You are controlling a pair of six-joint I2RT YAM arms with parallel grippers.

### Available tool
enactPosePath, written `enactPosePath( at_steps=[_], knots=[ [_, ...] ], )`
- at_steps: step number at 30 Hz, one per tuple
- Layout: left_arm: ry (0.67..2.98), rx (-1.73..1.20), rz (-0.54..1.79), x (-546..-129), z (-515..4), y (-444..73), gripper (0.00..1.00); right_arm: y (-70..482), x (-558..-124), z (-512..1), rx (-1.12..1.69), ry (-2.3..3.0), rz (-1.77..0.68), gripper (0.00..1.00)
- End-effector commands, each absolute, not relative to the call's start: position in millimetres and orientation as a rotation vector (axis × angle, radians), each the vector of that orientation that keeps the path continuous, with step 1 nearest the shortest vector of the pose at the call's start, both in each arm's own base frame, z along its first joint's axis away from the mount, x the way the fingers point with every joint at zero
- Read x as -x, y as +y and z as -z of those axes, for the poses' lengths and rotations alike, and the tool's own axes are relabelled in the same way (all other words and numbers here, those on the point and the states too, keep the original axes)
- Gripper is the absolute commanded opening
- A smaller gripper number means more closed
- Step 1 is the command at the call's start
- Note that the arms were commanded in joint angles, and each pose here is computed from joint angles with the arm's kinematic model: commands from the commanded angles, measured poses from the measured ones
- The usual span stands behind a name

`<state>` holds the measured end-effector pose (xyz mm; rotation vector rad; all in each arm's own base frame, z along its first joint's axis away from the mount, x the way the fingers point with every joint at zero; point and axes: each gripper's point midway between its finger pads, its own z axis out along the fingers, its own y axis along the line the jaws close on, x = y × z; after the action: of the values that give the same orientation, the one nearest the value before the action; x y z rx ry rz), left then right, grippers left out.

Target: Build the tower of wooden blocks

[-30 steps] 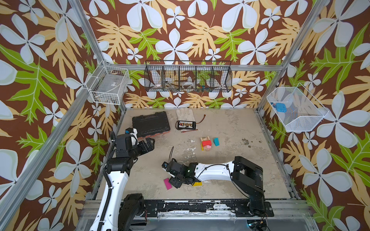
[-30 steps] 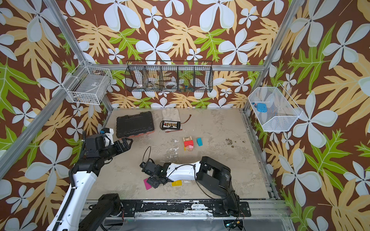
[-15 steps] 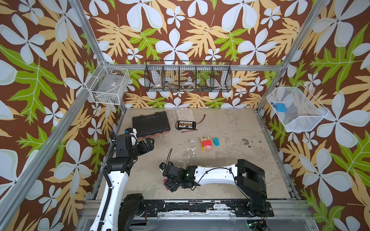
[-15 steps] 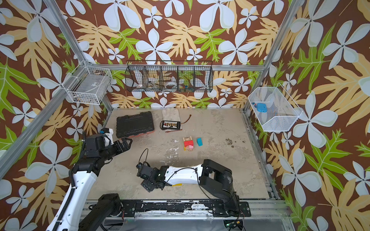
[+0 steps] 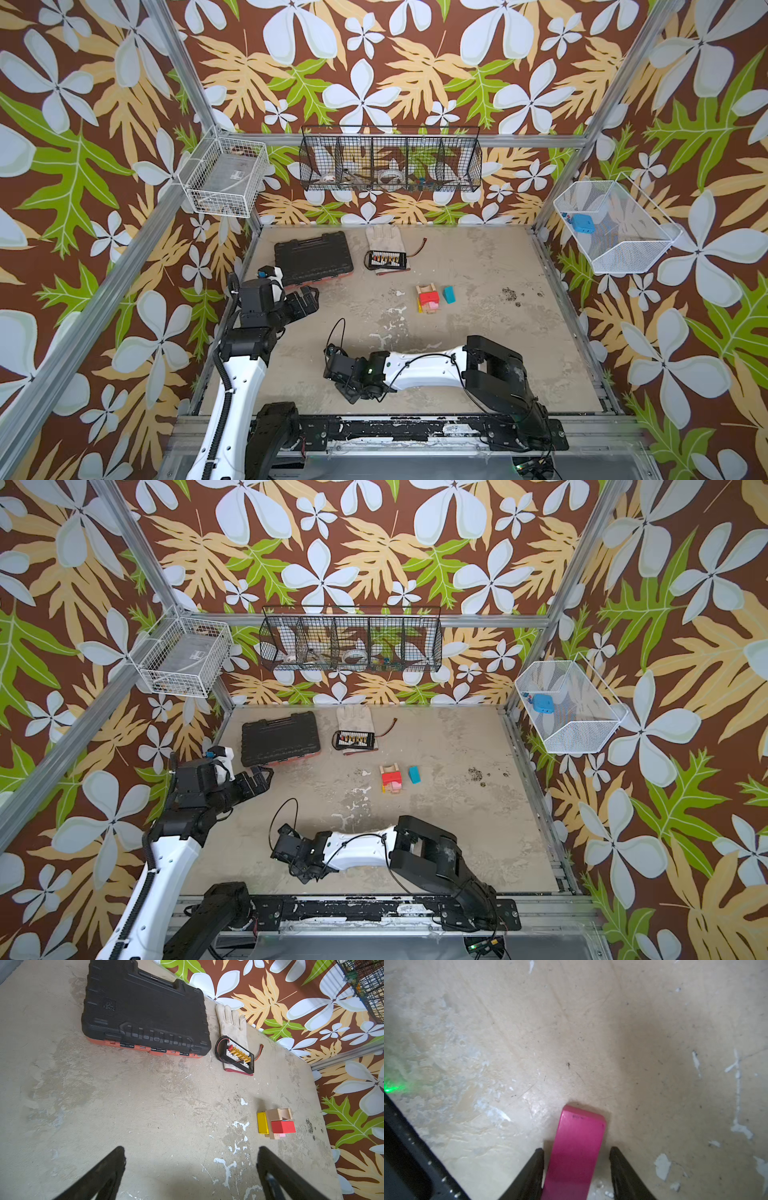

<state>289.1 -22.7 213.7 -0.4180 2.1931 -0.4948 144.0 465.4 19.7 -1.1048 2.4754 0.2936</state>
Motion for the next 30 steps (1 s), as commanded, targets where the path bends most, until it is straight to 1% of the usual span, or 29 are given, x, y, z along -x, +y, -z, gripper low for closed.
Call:
enactPosePath(
  at_steps=[1,6,10,13,20,30],
  knots=[
    [2.184,0.414,0.488,-290,-216,-22,1.00,451,-149,-13,1.062,2.509,-0.198,0.43],
    [2.185,0.413,0.489,-290,-216,-22,1.00,441,-156,-18,1.018,2.501,-0.139,0.32],
    [2.181,0.413,0.487,-290,-217,-22,1.00,433,-161,-24,0.995,2.507,-0.167,0.22],
    [2.180,0.413,0.485,-290,-217,-21,1.00,421,-171,-26,0.961,2.532,-0.177,0.19],
    [2.181,0.414,0.486,-290,-217,-21,1.00,380,-205,-45,0.833,2.537,-0.146,0.19],
    [2.180,0.417,0.484,-290,-217,-21,1.00,336,-247,-101,0.657,2.480,-0.150,0.19]
  ],
)
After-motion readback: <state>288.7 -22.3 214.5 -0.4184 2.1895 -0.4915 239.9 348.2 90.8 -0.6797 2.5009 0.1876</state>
